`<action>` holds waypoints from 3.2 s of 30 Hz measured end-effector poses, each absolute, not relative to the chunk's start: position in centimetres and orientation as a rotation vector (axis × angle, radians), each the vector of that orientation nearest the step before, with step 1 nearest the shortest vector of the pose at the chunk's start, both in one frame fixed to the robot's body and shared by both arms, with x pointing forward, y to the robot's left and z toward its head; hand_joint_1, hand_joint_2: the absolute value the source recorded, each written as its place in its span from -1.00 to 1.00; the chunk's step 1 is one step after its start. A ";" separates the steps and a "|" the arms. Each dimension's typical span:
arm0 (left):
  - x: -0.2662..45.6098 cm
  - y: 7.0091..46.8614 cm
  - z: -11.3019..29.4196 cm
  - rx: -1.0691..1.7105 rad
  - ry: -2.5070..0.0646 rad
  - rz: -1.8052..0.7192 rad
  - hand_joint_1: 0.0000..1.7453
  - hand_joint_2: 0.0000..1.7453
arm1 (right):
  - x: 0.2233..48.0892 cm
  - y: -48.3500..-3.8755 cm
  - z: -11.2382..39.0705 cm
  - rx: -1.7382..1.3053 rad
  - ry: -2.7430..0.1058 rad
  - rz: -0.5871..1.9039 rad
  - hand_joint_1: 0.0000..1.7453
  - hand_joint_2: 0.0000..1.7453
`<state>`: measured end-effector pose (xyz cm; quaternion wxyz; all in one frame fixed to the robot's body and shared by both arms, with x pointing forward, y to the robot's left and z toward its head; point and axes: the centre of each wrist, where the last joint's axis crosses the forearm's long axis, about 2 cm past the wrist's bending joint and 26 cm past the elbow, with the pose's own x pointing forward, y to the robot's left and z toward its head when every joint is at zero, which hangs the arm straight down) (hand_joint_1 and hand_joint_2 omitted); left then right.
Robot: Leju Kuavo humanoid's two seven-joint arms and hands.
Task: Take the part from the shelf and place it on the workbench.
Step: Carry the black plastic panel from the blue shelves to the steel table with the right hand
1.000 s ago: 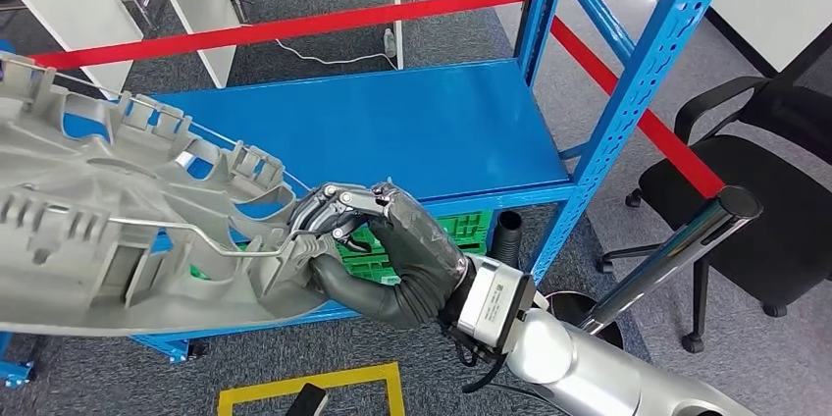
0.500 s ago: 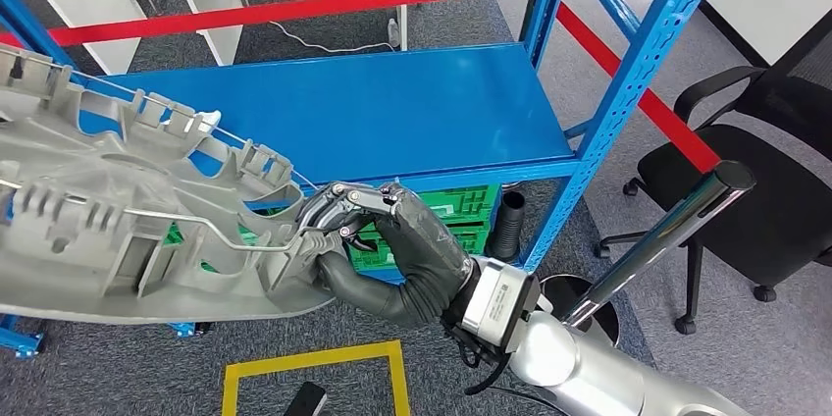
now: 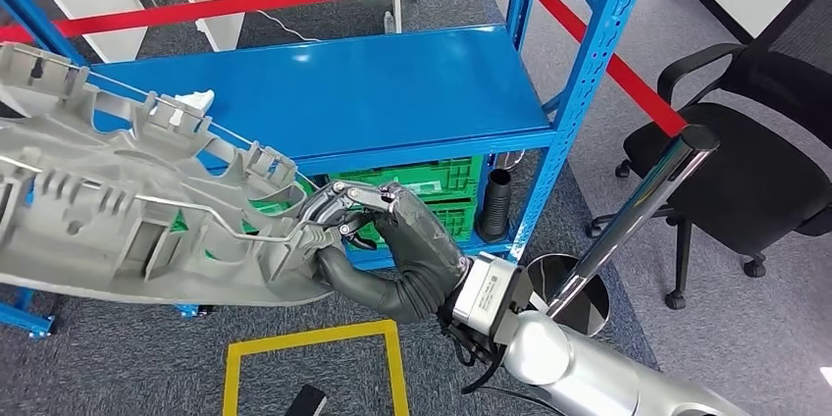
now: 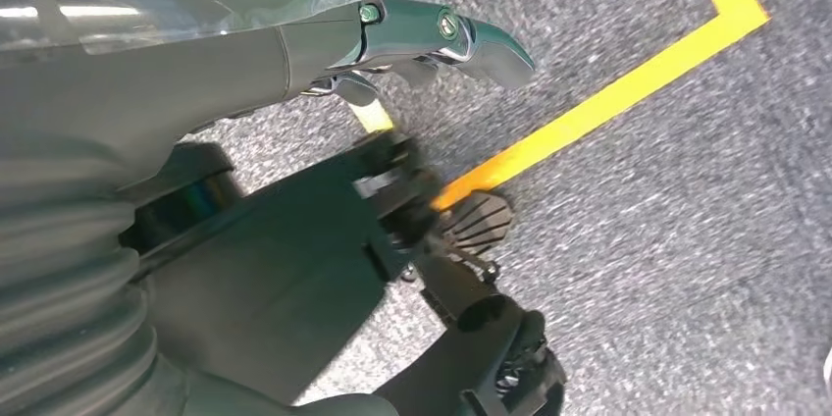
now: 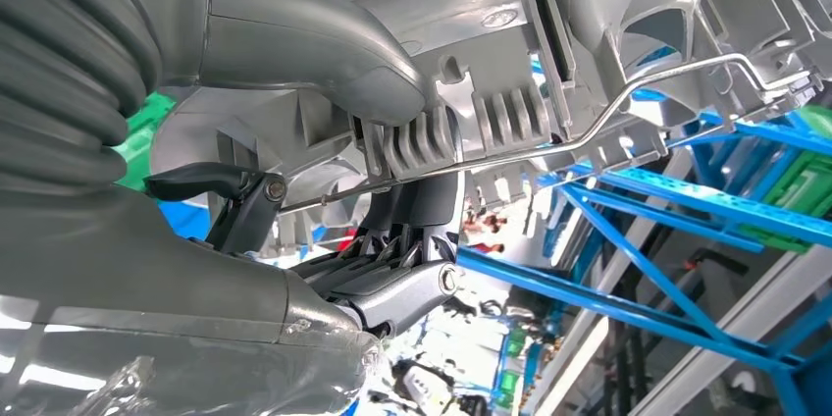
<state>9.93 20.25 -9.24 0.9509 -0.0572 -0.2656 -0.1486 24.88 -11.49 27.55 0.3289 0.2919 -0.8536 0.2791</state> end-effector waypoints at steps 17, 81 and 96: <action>10.0 20.3 -9.2 -0.118 -0.541 -0.306 -1.00 1.00 | 25.2 -11.8 26.6 0.660 -2.250 0.711 1.00 1.00; 10.5 21.0 -9.2 -0.114 -0.553 -0.345 -1.00 1.00 | 25.7 -12.6 25.0 0.588 -2.183 0.703 1.00 1.00; 10.3 21.1 -9.3 -0.117 -0.563 -0.344 -1.00 1.00 | 25.6 -12.8 24.5 0.596 -2.201 0.680 1.00 1.00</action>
